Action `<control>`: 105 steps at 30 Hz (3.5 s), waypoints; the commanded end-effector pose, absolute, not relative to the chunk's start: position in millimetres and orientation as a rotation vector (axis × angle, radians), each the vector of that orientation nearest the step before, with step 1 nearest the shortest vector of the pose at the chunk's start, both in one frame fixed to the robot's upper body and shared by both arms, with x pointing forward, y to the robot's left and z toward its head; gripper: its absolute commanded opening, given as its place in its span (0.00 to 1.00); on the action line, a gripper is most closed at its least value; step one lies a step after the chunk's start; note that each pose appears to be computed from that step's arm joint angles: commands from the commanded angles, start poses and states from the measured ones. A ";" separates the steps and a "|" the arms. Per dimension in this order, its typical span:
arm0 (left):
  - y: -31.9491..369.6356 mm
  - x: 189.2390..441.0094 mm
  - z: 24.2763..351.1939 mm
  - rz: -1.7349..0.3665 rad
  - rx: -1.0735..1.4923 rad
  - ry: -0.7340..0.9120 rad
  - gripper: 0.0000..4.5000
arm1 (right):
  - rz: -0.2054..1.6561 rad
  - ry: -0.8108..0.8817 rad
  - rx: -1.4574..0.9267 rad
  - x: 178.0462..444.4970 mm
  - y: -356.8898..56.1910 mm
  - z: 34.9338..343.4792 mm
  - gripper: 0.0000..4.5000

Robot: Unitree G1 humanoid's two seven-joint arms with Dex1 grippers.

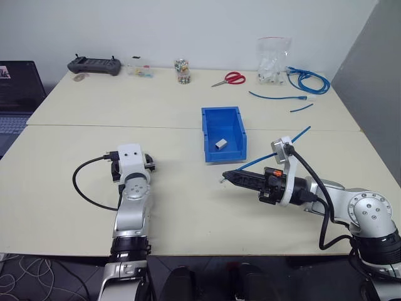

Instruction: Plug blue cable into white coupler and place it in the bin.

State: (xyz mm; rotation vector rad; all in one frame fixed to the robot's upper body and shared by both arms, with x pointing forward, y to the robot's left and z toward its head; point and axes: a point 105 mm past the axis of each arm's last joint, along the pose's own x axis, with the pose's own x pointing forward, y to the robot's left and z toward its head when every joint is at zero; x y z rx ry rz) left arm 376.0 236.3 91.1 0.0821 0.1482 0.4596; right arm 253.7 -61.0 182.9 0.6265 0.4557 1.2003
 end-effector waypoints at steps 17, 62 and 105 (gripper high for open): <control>219.8 400.6 103.9 0.465 -0.156 0.096 0.45 | 1.162 0.415 0.585 253.4 -71.9 191.2 0.04; 76.4 303.1 61.3 -1.600 0.405 0.211 0.17 | 1.347 0.240 -0.324 274.3 -39.8 131.6 0.04; 66.3 296.1 69.2 -1.598 0.380 0.170 0.17 | 1.412 0.565 -0.502 271.2 -35.9 52.0 0.04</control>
